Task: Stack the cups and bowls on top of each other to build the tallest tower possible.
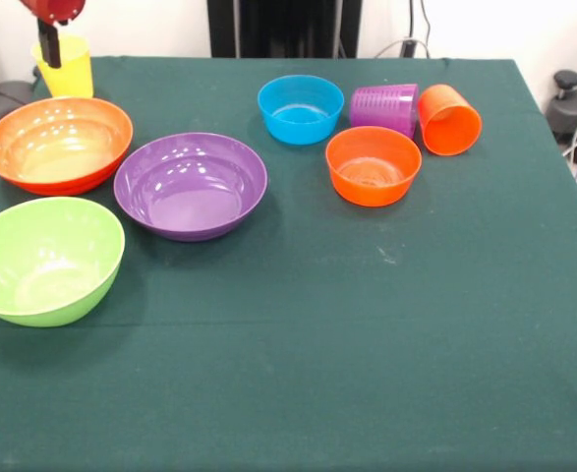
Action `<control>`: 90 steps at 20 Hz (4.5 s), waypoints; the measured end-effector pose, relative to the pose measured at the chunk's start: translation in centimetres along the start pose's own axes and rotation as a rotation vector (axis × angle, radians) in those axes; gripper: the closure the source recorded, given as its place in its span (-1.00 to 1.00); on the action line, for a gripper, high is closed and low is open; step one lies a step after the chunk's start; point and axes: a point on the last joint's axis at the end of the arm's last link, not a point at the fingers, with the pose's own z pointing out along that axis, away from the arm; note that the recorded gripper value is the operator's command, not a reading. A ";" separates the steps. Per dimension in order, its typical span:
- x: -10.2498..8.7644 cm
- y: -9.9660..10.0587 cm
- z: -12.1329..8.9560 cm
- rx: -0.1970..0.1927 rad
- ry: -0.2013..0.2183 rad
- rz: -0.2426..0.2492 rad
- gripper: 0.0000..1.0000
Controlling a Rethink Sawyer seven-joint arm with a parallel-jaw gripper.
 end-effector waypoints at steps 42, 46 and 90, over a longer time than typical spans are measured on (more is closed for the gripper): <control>-7.4 7.2 1.7 0.003 -0.037 0.030 1.00; -6.4 6.8 2.3 -0.007 -0.031 -0.002 1.00; 9.5 -0.1 11.8 -0.001 -0.113 -0.225 1.00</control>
